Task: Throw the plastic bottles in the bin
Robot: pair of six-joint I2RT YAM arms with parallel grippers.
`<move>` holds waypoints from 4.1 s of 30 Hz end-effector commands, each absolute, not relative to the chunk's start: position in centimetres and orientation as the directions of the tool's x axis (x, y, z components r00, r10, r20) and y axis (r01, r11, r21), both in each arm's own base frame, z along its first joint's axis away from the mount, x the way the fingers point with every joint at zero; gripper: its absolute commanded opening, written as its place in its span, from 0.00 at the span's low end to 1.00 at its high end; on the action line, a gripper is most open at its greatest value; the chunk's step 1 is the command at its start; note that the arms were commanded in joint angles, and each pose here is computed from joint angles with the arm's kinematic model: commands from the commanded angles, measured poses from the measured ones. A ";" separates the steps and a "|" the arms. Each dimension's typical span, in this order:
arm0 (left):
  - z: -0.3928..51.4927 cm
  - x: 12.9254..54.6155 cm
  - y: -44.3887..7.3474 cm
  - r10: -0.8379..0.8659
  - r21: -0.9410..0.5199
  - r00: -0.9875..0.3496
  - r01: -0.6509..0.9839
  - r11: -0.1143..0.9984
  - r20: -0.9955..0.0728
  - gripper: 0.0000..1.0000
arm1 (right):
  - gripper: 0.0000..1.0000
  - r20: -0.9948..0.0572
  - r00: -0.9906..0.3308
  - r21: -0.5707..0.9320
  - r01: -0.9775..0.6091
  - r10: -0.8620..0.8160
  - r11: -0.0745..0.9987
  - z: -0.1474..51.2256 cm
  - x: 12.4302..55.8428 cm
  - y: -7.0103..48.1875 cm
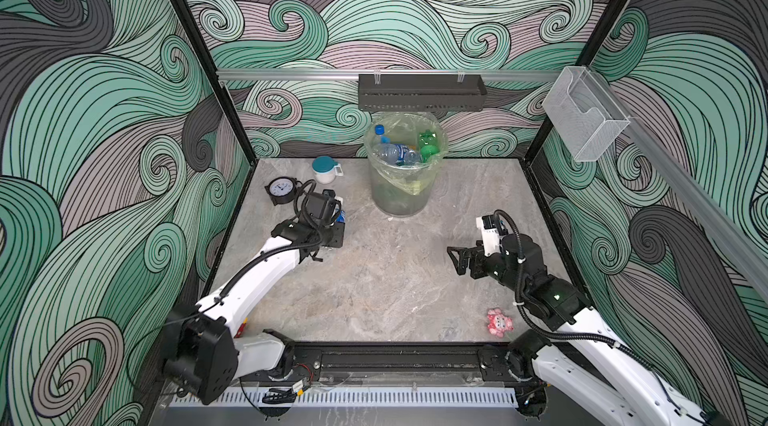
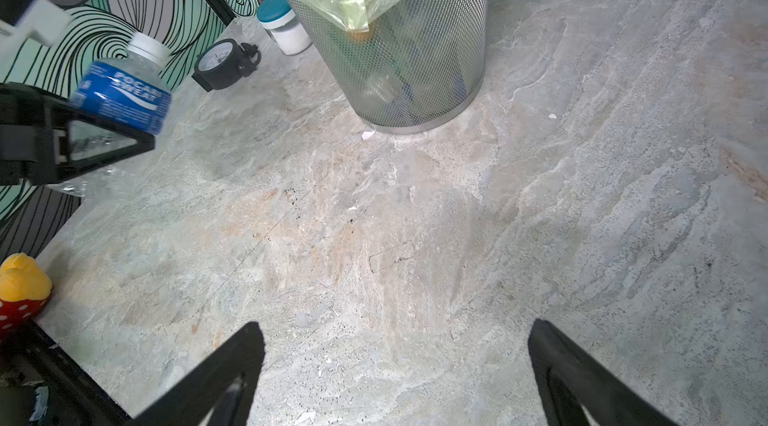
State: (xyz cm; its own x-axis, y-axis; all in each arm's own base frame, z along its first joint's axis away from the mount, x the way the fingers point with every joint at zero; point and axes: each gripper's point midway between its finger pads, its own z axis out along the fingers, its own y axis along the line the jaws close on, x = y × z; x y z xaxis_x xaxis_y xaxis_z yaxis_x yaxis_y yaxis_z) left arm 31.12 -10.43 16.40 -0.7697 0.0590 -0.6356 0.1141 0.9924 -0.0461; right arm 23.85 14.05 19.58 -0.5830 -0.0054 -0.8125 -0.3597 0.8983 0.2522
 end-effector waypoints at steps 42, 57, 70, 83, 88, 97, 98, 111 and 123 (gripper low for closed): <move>36.3 39.0 -16.5 -0.115 -0.247 -0.417 0.277 0.929 -0.902 0.99 | 0.99 -0.813 -0.582 0.245 -0.342 0.000 0.907 19.0 26.0 14.8; 21.3 31.6 -4.0 -0.005 0.091 -0.545 -0.150 0.984 -0.838 0.99 | 1.00 -0.897 -0.441 0.067 -0.196 -0.027 0.978 23.0 29.1 10.8; 15.5 31.8 1.8 -0.016 0.139 -0.440 -0.317 0.938 -0.898 0.99 | 0.99 -0.923 -0.372 0.043 0.144 0.094 0.989 19.4 36.7 0.5; 12.6 34.5 2.5 -0.026 0.087 -0.366 -0.287 0.954 -0.930 0.99 | 0.99 -0.924 -0.382 -0.061 0.224 0.030 0.973 12.5 37.7 -2.2; 12.5 36.6 2.3 0.012 0.108 -0.365 -0.246 0.963 -0.931 0.99 | 0.99 -0.921 -0.389 -0.067 0.229 0.028 0.971 11.6 38.0 -2.4; 10.1 39.0 3.6 0.011 0.114 -0.385 -0.247 0.962 -0.923 0.99 | 0.99 -0.951 -0.306 -0.076 0.127 -0.034 0.989 11.2 38.3 -1.1; 9.8 38.9 3.9 -0.016 0.091 -0.395 -0.249 0.964 -0.919 0.99 | 0.99 -0.953 -0.302 -0.073 0.123 -0.032 0.990 10.3 38.3 -1.1; 8.5 39.8 4.4 -0.078 0.025 -0.438 -0.224 0.974 -0.896 0.99 | 0.99 -0.934 -0.357 -0.064 0.116 -0.018 0.991 9.3 39.6 -1.3; 8.5 39.8 4.5 -0.077 0.026 -0.436 -0.224 0.974 -0.897 0.99 | 0.99 -0.936 -0.351 -0.065 0.112 -0.022 0.992 9.4 39.5 -1.2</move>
State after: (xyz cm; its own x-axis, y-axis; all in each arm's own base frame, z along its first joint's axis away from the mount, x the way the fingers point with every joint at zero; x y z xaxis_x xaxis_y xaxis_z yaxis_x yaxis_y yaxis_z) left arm 39.24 4.33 7.60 -0.4578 -0.0644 -0.8867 -0.2217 0.9741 0.0437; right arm 39.23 -1.26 8.64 -0.3704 -0.0095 -0.9288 0.1210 0.9909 -0.0584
